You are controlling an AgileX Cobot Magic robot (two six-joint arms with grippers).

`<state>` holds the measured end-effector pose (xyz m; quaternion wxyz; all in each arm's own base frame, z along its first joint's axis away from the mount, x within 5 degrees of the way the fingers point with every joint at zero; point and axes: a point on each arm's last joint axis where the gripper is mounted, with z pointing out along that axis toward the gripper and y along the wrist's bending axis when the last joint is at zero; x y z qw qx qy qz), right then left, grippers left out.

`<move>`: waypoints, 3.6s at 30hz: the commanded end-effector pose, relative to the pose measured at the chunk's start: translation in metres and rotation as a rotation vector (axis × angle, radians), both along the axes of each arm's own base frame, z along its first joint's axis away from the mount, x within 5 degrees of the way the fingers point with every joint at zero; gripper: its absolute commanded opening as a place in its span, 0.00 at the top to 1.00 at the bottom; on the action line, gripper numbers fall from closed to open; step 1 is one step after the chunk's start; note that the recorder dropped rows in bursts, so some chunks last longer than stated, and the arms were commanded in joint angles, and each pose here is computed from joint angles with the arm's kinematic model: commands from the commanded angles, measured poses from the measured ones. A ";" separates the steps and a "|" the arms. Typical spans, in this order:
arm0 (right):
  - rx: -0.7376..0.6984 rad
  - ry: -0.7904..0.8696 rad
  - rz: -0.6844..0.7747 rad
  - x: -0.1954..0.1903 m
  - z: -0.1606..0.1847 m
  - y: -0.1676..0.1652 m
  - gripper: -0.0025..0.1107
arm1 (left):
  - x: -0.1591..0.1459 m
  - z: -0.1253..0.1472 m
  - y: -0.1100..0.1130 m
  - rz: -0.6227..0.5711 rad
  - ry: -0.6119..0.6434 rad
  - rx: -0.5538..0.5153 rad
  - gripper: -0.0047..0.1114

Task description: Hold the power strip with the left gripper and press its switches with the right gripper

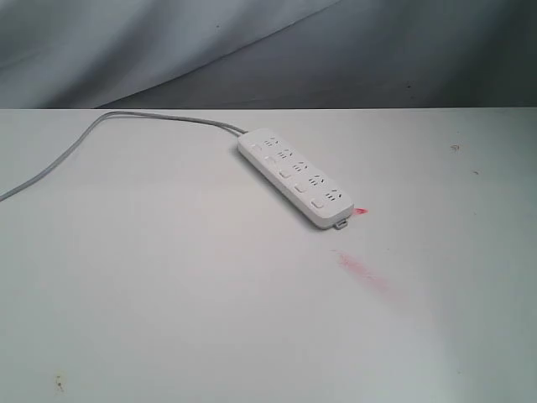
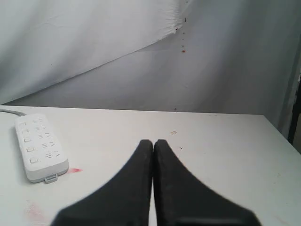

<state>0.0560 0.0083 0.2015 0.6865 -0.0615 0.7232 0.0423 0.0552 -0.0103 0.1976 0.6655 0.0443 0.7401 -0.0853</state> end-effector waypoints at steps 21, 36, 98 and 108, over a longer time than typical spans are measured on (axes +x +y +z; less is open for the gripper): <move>0.004 -0.009 -0.006 0.000 0.000 0.000 0.98 | 0.000 0.001 0.001 0.002 -0.031 0.053 0.96; 0.401 -0.214 0.049 -0.017 0.078 -0.001 0.98 | 0.009 0.081 -0.004 -0.012 -0.056 -0.450 0.96; 0.191 0.379 0.230 0.339 0.227 0.077 0.98 | 0.401 0.186 -0.103 -0.307 0.460 0.095 0.96; 0.001 0.593 0.360 0.365 0.164 0.088 0.98 | 0.438 0.095 -0.113 -0.445 0.637 0.314 0.96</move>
